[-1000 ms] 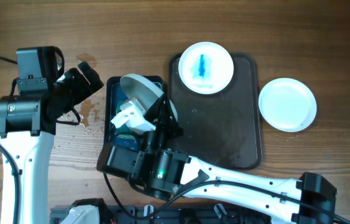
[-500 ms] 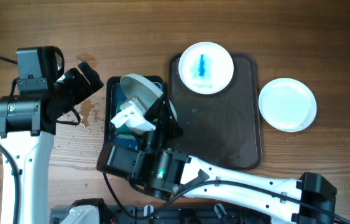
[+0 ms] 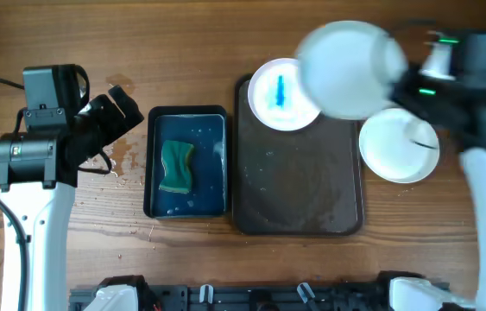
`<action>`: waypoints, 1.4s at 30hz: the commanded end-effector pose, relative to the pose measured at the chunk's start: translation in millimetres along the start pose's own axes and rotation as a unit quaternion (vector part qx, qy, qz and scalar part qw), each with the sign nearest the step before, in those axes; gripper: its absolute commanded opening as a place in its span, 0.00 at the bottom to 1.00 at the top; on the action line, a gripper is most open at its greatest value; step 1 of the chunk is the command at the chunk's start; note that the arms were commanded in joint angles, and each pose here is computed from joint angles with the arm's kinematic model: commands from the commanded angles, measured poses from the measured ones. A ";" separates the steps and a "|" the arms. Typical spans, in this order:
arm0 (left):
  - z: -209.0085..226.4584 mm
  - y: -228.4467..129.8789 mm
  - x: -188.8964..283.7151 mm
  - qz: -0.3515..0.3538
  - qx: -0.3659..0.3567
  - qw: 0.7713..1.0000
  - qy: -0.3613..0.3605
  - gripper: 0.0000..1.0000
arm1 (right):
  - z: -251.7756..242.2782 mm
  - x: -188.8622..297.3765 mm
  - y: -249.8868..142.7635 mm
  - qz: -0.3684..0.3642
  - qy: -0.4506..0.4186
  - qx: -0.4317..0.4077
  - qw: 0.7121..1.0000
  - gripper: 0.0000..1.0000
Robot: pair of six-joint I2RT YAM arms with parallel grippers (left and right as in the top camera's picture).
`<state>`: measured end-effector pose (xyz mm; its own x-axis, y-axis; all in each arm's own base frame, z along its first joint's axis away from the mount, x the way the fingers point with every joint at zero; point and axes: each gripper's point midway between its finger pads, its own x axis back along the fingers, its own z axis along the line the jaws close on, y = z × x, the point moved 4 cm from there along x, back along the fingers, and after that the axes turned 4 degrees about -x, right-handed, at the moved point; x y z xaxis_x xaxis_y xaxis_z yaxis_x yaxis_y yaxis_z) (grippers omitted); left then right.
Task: Clean dirty plates on tray and stack at the side
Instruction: 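Stack the plate onto the plate beside the tray with the right gripper, then slide the last stained plate down to the tray center with the right gripper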
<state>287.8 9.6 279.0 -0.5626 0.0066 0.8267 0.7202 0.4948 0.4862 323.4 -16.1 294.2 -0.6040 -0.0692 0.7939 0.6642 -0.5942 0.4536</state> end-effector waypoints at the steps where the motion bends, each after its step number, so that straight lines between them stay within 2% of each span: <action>1: -0.1 4.5 4.6 -0.010 0.002 1.000 -0.002 1.00 | -89.6 3.2 17.2 0.020 -0.064 -0.091 0.994 0.04; 3: -0.1 4.5 4.6 -0.010 0.002 1.000 -0.002 1.00 | -145.8 -15.2 -2.7 0.063 -0.112 -0.154 0.980 0.04; 5: -0.1 4.5 4.6 -0.010 0.002 1.000 -0.002 1.00 | -179.8 -40.0 -30.8 0.094 -0.134 -0.196 0.967 0.04; 8: -0.1 4.5 4.6 -0.010 0.002 1.000 -0.002 1.00 | -207.0 -83.8 -59.0 0.077 -0.134 -0.210 0.965 0.04; 10: -0.1 4.5 4.6 -0.010 0.002 1.000 -0.002 1.00 | -212.3 -94.4 -64.7 0.067 -0.131 -0.206 0.967 0.06; 12: -0.2 4.4 4.6 -0.010 0.002 1.000 -0.002 1.00 | -194.0 -92.2 -49.0 0.057 -0.073 -0.161 0.983 0.46; 13: -0.1 4.5 4.6 -0.010 0.002 1.000 -0.002 1.00 | -178.7 -83.4 -38.9 0.056 -0.043 -0.152 0.986 0.51; 16: -0.1 4.5 4.6 -0.010 0.002 1.000 -0.002 1.00 | -106.1 -41.2 -16.2 0.061 0.044 -0.055 0.996 0.43; 17: -0.2 4.4 4.6 -0.010 0.002 1.000 -0.002 1.00 | -46.2 -15.2 -24.1 0.088 0.076 0.055 0.992 0.42; 19: -0.1 4.5 4.6 -0.010 0.002 1.000 -0.002 1.00 | -1.8 -11.1 -44.7 0.104 0.073 0.150 0.980 0.42; 21: -0.1 4.5 4.6 -0.010 0.002 1.000 -0.002 1.00 | 24.4 -26.0 -57.5 0.084 0.036 0.222 0.971 0.41; 24: -0.1 4.5 4.6 -0.010 0.002 1.000 -0.002 1.00 | 57.2 -83.3 -60.5 0.059 0.002 0.279 0.959 0.42; 27: -0.1 4.5 4.6 -0.010 0.002 1.000 -0.002 1.00 | 59.1 -181.2 -56.7 0.065 -0.011 0.275 0.959 0.43; 28: -0.1 4.5 4.6 -0.010 0.002 1.000 -0.002 1.00 | 56.0 -210.1 -60.5 0.071 -0.014 0.275 0.959 0.47; 31: -0.1 4.5 4.6 -0.010 0.002 1.000 -0.002 1.00 | 53.1 -272.2 -80.5 0.094 0.015 0.281 0.955 0.72; 32: -0.1 4.5 4.6 -0.010 0.002 1.000 -0.002 1.00 | 51.8 -281.1 -84.9 0.100 0.020 0.281 0.954 0.74; 33: -0.1 4.5 4.6 -0.010 0.002 1.000 -0.002 1.00 | 46.4 -290.6 -90.6 0.109 0.014 0.281 0.954 0.72; 34: -0.1 4.5 4.6 -0.010 0.002 1.000 -0.002 1.00 | 40.7 -298.1 -95.5 0.117 0.007 0.273 0.955 0.39; 35: -0.1 4.5 4.6 -0.010 0.002 1.000 -0.002 1.00 | 39.0 -298.3 -95.3 0.119 0.004 0.266 0.957 0.11; 36: -0.1 4.5 4.6 -0.010 0.002 1.000 -0.002 1.00 | 38.2 -293.1 -92.2 0.120 0.004 0.254 0.960 0.04; 39: -0.1 4.5 4.6 -0.010 0.002 1.000 -0.002 1.00 | 41.8 -247.7 -72.7 0.112 -0.001 0.231 0.966 0.04; 42: -0.1 4.5 4.6 -0.010 0.002 1.000 -0.002 1.00 | 50.7 -157.6 -53.9 0.089 0.009 0.227 0.970 0.04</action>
<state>287.7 9.6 279.1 -0.5623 0.0066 0.8269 0.7204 0.4949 0.4859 422.2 74.3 87.4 -0.3518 -0.1487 0.9242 0.9337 -0.1265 0.3351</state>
